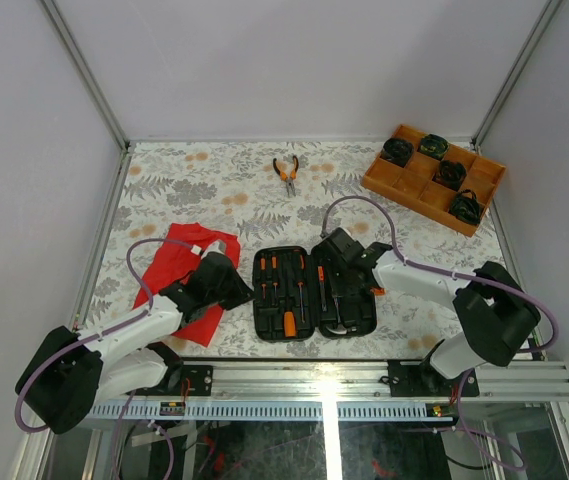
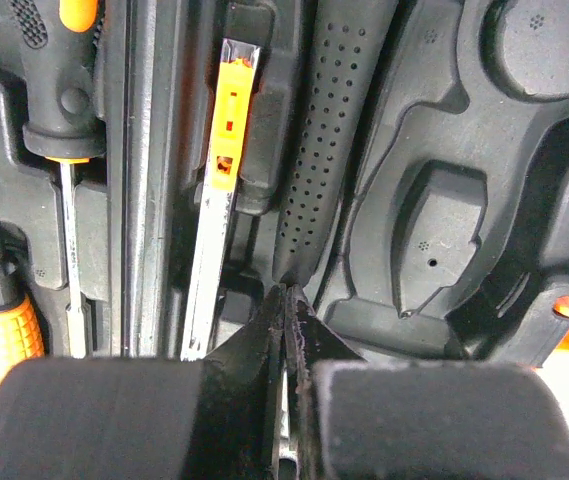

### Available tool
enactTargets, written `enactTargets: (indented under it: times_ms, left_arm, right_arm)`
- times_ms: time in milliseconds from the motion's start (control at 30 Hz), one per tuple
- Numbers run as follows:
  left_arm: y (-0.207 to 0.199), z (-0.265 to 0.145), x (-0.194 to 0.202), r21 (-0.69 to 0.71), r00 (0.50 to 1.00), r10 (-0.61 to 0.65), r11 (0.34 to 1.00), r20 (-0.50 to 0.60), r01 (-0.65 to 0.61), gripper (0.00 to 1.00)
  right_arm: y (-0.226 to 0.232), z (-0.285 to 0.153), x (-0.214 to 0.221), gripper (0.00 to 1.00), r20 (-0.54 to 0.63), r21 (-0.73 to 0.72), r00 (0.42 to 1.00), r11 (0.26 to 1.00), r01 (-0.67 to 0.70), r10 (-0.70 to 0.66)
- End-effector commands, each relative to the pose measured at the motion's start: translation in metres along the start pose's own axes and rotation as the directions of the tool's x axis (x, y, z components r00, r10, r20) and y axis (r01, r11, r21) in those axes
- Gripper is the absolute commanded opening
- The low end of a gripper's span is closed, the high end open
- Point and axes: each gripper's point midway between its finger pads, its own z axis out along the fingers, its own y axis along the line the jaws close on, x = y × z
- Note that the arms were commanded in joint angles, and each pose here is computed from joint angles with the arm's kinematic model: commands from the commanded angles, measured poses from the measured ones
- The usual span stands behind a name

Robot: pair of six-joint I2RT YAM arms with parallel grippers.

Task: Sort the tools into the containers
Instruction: Place the hammer in the storage box.

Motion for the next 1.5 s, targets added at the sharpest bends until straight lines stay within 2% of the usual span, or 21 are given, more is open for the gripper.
enactTargets:
  times_ms: [0, 133, 233, 367, 500, 633, 767, 1000, 1100, 1167, 1267, 1467]
  left_arm:
    - [0.013, 0.003, 0.014, -0.047, 0.998, 0.034, 0.998, -0.053, -0.037, 0.01]
    - [0.011, 0.002, 0.014, -0.043, 0.998, 0.036, 0.998, -0.051, -0.038, 0.01]
    - [0.011, 0.0, 0.011, -0.046, 0.998, 0.038, 0.998, -0.041, -0.04, 0.01]
    - [0.008, -0.005, 0.006, -0.049, 0.999, 0.047, 0.998, -0.018, -0.048, 0.03]
    - [0.0, -0.013, -0.005, -0.037, 0.997, 0.074, 0.997, 0.017, -0.074, 0.19]
    - [-0.016, -0.025, -0.02, -0.011, 0.992, 0.11, 0.994, 0.067, -0.11, 0.33]
    - [-0.035, -0.04, -0.04, -0.014, 0.98, 0.162, 0.987, 0.113, -0.161, 0.39]
    - [-0.083, -0.076, -0.069, 0.063, 0.927, 0.338, 0.934, 0.161, -0.351, 0.55]
    - [-0.09, -0.088, -0.082, 0.032, 0.903, 0.393, 0.914, 0.174, -0.404, 0.64]
    - [-0.09, -0.096, -0.093, 0.017, 0.893, 0.406, 0.909, 0.195, -0.417, 0.71]
    - [-0.085, -0.101, -0.103, 0.033, 0.894, 0.396, 0.911, 0.212, -0.411, 0.76]
    - [-0.057, -0.101, -0.121, -0.03, 0.899, 0.37, 0.927, 0.233, -0.373, 0.77]
  right_arm:
    - [-0.001, 0.035, 0.07, 0.0, -0.232, 0.014, 0.972, 0.999, 0.043, -0.039]
    - [0.0, 0.034, 0.064, 0.01, -0.203, 0.019, 0.978, 0.999, 0.046, -0.041]
    - [0.006, 0.015, 0.035, 0.05, -0.084, 0.002, 0.995, 0.999, 0.048, -0.047]
    - [0.022, -0.021, -0.011, 0.22, 0.122, -0.072, 0.99, 0.994, 0.078, -0.069]
    - [0.028, -0.062, -0.051, 0.31, 0.331, -0.107, 0.942, 0.989, 0.099, -0.059]
    - [0.021, -0.091, -0.079, 0.42, 0.492, -0.089, 0.87, 0.993, 0.072, -0.019]
    - [0.016, -0.11, -0.106, 0.57, 0.586, -0.05, 0.81, 0.997, 0.055, -0.015]
    - [0.022, -0.101, -0.168, 0.69, 0.614, 0.017, 0.788, 0.999, 0.049, -0.049]
    - [0.023, -0.084, -0.197, 0.74, 0.615, -0.033, 0.788, 0.999, 0.028, -0.001]
    - [0.026, -0.072, -0.217, 0.75, 0.608, -0.075, 0.793, 0.997, 0.027, 0.025]
    - [0.024, -0.044, -0.242, 0.75, 0.579, -0.064, 0.815, 0.998, 0.023, 0.018]
    - [0.029, 0.01, -0.29, 0.76, 0.512, -0.017, 0.857, 0.997, 0.078, -0.059]
